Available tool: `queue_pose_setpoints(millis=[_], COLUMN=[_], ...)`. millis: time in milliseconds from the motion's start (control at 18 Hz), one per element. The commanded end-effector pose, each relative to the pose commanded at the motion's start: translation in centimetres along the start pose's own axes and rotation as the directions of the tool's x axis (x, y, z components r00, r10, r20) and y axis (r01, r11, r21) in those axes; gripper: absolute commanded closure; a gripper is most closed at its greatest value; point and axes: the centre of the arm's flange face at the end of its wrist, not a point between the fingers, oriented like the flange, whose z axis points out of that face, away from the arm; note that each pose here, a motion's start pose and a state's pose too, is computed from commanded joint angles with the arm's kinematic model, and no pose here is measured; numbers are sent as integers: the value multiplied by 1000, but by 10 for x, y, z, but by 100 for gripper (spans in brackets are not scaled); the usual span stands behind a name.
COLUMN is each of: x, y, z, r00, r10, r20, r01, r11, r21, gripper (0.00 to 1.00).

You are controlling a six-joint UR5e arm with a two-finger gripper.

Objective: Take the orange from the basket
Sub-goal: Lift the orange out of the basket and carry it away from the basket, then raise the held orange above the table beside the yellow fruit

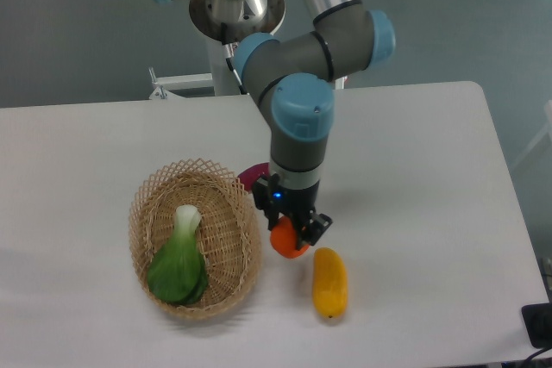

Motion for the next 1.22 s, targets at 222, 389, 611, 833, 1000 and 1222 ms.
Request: queue_pose_setpoints(millis=[222, 389, 611, 833, 1000, 1222], x=[-21, -42, -65, -79, -89, -101], y=[11, 34, 57, 59, 68, 74], z=[-10, -12, -12, -13, -17, -21], r00=[999, 998, 998, 996, 995, 995], r10=[-19, -23, 2, 9, 82, 83], r20=[39, 55, 67, 86, 65, 60], r01=[20, 25, 1, -2, -76, -78], r11=[1000, 999, 999, 997, 993, 993], r21=[-15, -31, -47, -73, -88, -93], gripper=[46, 44, 45, 45, 44, 43])
